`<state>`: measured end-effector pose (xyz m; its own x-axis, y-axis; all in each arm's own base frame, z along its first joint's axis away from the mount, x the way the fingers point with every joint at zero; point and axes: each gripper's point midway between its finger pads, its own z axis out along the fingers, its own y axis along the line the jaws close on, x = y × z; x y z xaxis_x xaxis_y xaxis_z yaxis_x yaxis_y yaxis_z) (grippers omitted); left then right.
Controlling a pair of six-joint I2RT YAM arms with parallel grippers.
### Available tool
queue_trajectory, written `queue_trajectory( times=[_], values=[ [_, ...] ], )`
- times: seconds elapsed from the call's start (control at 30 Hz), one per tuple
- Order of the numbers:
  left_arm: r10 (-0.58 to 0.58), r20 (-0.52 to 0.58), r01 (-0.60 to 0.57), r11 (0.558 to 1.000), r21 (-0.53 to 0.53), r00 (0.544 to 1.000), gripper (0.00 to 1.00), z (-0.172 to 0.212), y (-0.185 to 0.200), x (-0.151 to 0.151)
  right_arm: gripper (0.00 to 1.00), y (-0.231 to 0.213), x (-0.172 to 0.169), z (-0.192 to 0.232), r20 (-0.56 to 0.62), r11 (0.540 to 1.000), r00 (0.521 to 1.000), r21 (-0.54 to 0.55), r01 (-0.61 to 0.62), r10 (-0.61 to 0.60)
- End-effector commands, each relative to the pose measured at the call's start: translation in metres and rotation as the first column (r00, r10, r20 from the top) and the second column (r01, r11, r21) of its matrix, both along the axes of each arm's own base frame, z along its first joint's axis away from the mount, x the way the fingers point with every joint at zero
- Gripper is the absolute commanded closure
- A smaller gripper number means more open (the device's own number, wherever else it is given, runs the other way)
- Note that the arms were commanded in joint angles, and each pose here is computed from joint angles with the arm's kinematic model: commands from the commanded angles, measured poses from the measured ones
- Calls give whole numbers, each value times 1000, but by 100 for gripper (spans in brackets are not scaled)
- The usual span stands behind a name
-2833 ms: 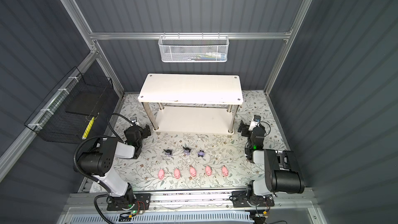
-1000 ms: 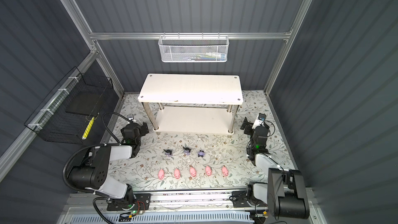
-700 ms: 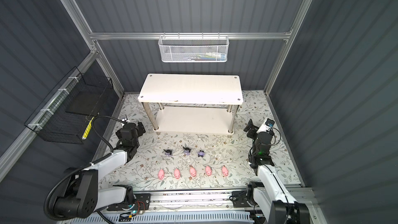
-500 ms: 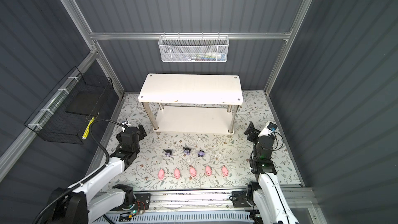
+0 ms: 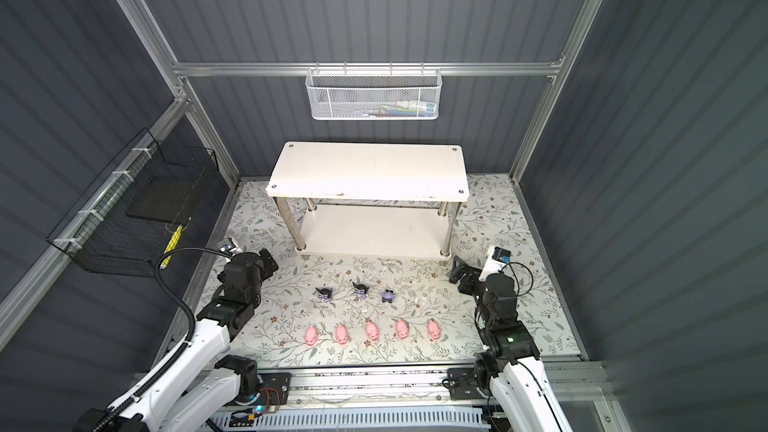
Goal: Place and organize the plastic toys onto the shelf
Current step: 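Move the right gripper over the black-and-purple toy farthest along the row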
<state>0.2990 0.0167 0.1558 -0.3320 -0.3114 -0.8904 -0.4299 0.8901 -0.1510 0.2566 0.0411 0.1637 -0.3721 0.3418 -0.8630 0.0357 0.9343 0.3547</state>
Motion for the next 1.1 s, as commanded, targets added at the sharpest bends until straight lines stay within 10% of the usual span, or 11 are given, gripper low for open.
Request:
queue_trajectory(
  times=[0.0,0.53,1.07],
  values=[
    [-6,-16,6,1000,-21,1000,8,-5,-3,1,2,10,-10,-3,-57,998,998,-66,-15,11],
    [7,2,-7,1000,-14,1000,6,0,-2,6,2,129,-36,-46,-248,938,911,-25,-347,330],
    [20,-10,-20,1000,-3,1000,6,-8,1,5,4,215,-48,-82,-463,784,689,21,-620,557]
  ],
)
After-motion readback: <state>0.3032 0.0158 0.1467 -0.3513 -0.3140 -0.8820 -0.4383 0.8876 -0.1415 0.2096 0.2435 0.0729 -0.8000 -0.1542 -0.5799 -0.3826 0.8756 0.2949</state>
